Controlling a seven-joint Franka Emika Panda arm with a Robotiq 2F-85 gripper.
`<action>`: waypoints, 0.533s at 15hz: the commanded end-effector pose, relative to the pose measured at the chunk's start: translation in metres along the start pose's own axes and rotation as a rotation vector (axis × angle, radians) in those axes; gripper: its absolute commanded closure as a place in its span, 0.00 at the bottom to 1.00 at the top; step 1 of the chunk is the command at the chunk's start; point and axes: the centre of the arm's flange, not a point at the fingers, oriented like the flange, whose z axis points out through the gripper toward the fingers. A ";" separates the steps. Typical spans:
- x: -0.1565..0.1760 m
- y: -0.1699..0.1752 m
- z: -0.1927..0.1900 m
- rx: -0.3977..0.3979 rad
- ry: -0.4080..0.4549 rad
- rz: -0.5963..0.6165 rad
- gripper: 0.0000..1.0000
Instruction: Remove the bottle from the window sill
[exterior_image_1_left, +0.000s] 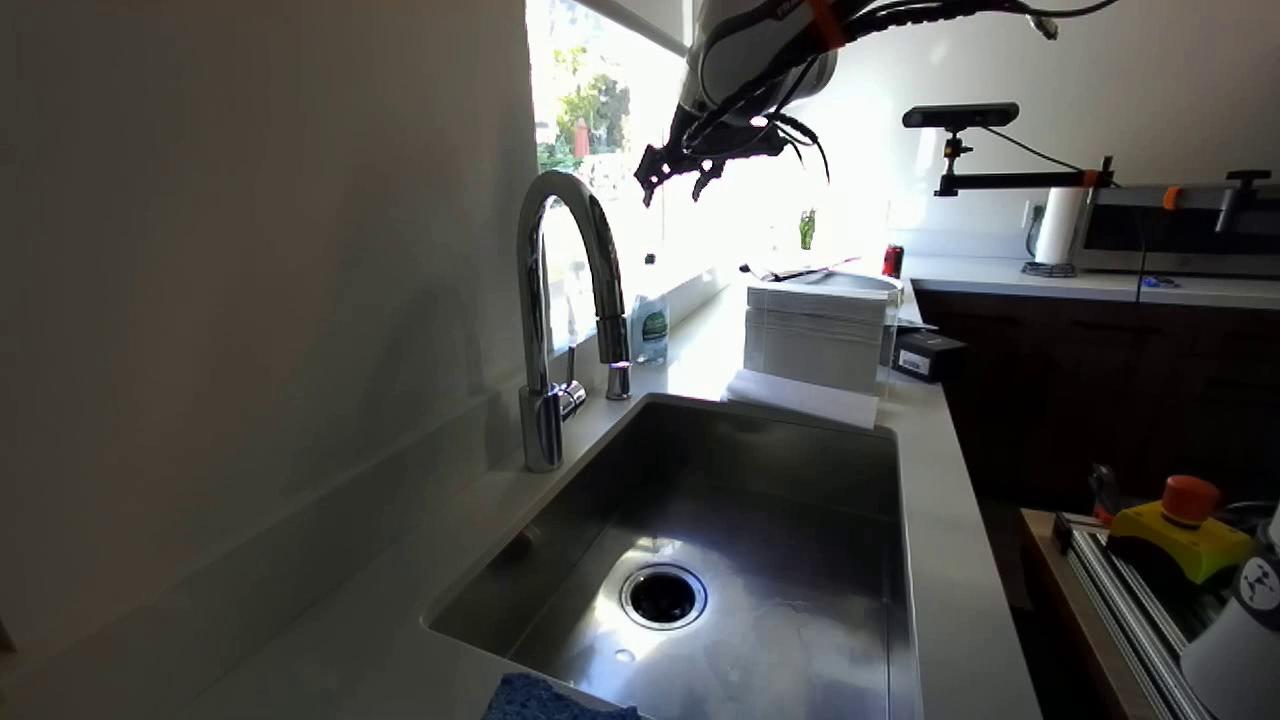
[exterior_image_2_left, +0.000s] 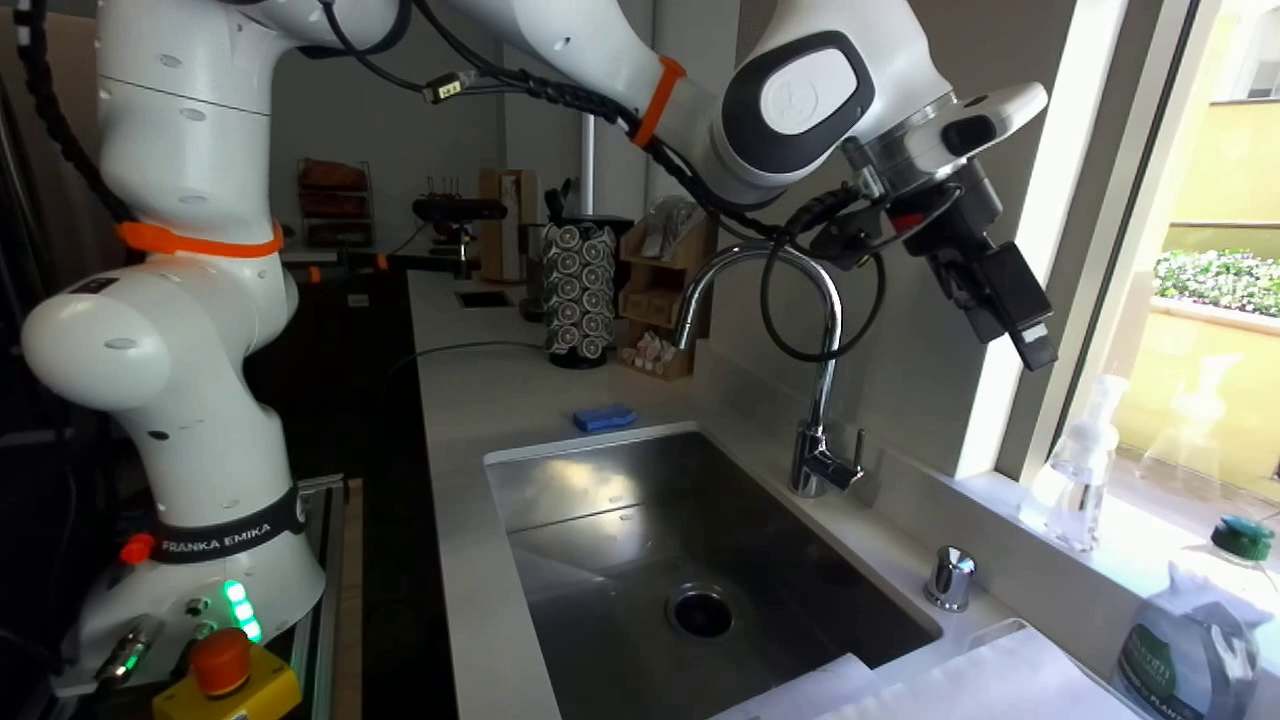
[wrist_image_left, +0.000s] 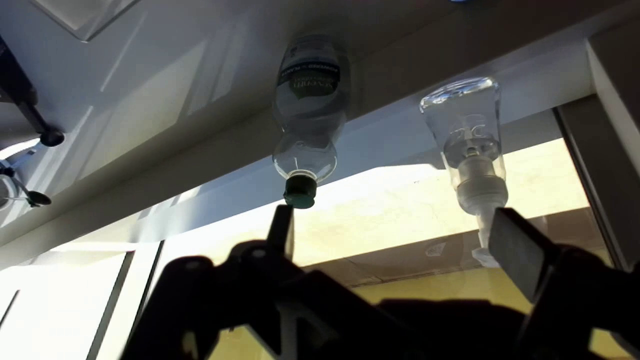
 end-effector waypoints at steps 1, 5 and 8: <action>0.002 0.000 0.002 -0.002 0.001 0.002 0.00; 0.017 -0.007 0.024 0.008 -0.053 -0.011 0.00; 0.028 -0.013 0.040 0.036 -0.128 -0.033 0.00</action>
